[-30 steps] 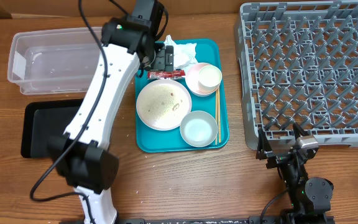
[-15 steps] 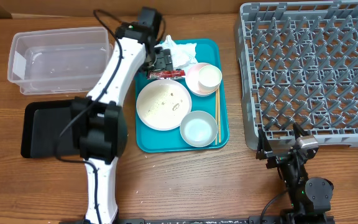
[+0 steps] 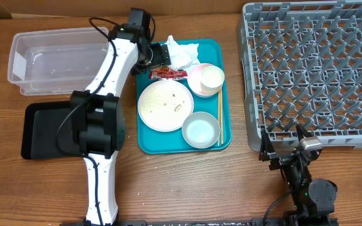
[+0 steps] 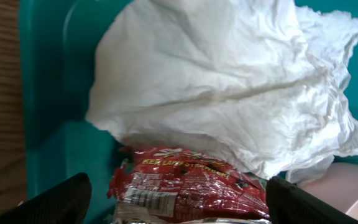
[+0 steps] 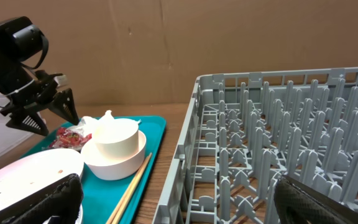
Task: Sort waste into correct bins and load items into the dishwasher
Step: 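Reach the left gripper over the teal tray to the red wrapper, then close the left gripper on the red snack wrapper and lift, then carry the wrapper left and drop it into the clear bin, then move the left gripper back to the tray and grasp the white napkin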
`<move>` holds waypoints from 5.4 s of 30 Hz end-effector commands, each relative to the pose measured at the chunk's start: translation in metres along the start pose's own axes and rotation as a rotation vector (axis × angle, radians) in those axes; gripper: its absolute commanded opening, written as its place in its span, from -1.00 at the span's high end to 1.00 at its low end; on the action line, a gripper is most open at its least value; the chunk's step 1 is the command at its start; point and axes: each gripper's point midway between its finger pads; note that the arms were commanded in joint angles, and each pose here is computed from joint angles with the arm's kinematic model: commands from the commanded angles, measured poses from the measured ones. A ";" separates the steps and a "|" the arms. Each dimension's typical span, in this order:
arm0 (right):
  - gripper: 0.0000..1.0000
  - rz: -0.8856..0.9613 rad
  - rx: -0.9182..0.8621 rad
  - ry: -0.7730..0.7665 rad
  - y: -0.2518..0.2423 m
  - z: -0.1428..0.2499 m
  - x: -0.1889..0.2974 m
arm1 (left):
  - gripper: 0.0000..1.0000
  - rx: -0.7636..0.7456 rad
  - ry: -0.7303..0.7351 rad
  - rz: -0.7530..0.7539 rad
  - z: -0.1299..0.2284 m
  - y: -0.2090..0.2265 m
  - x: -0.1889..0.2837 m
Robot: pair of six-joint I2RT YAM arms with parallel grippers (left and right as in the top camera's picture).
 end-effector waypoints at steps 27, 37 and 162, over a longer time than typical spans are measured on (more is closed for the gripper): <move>-1.00 0.013 -0.003 -0.004 -0.003 0.002 0.000 | 0.92 -0.101 0.103 0.061 0.016 0.009 -0.026; -1.00 0.013 -0.003 -0.004 -0.003 0.002 0.000 | 0.92 -0.095 0.021 0.083 0.000 -0.001 0.035; -1.00 0.013 -0.003 -0.004 -0.003 0.002 0.000 | 0.88 -0.190 -0.048 -0.223 0.014 0.016 -0.060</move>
Point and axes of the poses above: each gripper's point midway between its finger pads, its own x axis back along the fingers, its own y axis along the line the jaws close on, z = x × y, and after that the axes turned 1 degree about -x, right-handed
